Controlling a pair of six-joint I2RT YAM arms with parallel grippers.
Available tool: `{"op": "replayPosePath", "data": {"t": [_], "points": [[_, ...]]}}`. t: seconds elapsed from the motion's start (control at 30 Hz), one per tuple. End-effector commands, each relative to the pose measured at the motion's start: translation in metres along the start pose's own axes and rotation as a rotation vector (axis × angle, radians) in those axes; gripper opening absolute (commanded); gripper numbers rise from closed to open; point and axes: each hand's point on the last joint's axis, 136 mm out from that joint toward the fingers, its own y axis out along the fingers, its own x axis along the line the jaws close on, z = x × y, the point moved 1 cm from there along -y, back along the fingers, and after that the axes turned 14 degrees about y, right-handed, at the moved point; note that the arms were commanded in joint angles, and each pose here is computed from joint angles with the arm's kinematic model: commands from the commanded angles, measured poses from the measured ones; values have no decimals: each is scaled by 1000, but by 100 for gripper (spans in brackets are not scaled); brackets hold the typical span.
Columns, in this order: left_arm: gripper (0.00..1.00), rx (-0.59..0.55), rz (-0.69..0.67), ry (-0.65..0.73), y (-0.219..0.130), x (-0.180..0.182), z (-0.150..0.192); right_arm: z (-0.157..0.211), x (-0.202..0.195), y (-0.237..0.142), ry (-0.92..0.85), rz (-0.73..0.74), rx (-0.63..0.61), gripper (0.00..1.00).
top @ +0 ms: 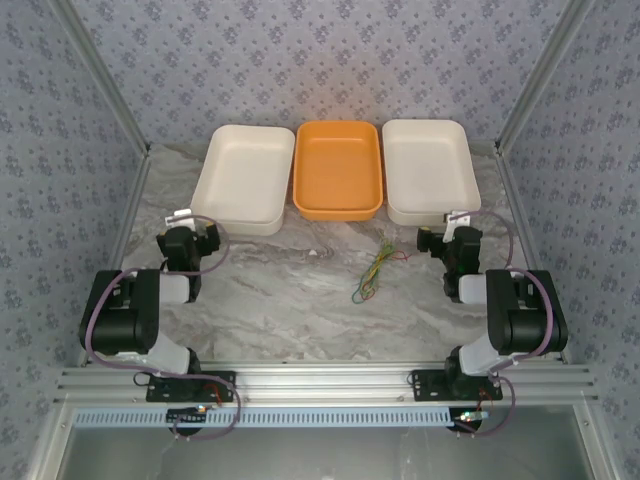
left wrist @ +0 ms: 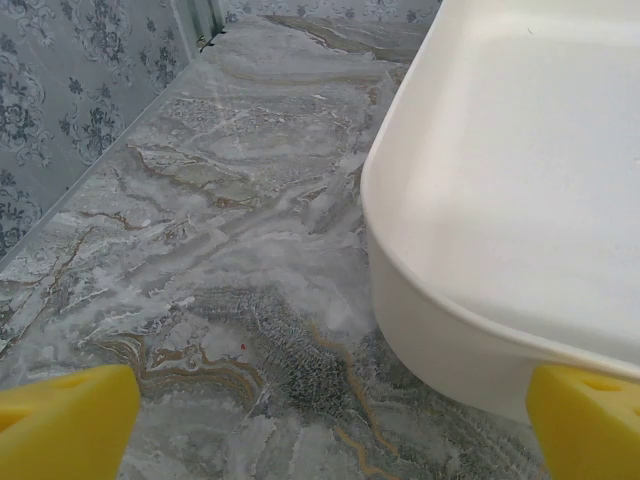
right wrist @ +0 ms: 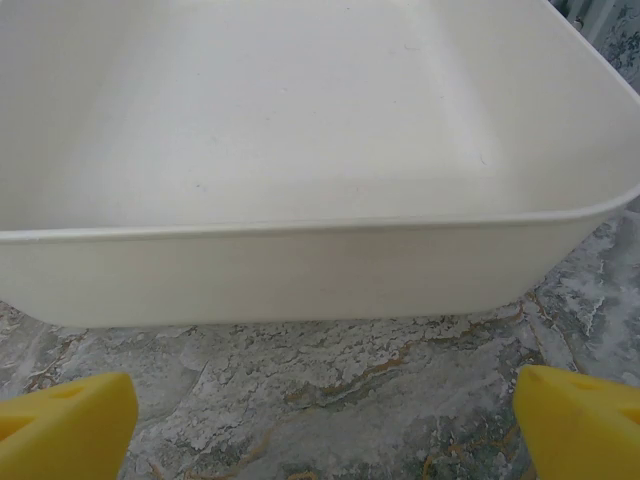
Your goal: Untangle the cables
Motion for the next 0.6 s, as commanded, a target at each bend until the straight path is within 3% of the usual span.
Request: {"op": "replayPosePath", "data": {"t": [0.0,0.33,0.4,0.57], "points": [[99,-31,-14,1,-1,2,-6,-8,1,2,-16,-5,-15,99],[99,-30,0,7,-1,-1,-6,-8,1,2,-16,-5,-17,99],[99,-34,81,46,0,-15,-9,-9,1,2,-15,-5,-18,99],[99,-31,113,36,2,-16,-9,-8,1,2,-15,-5,-17,99]]}}
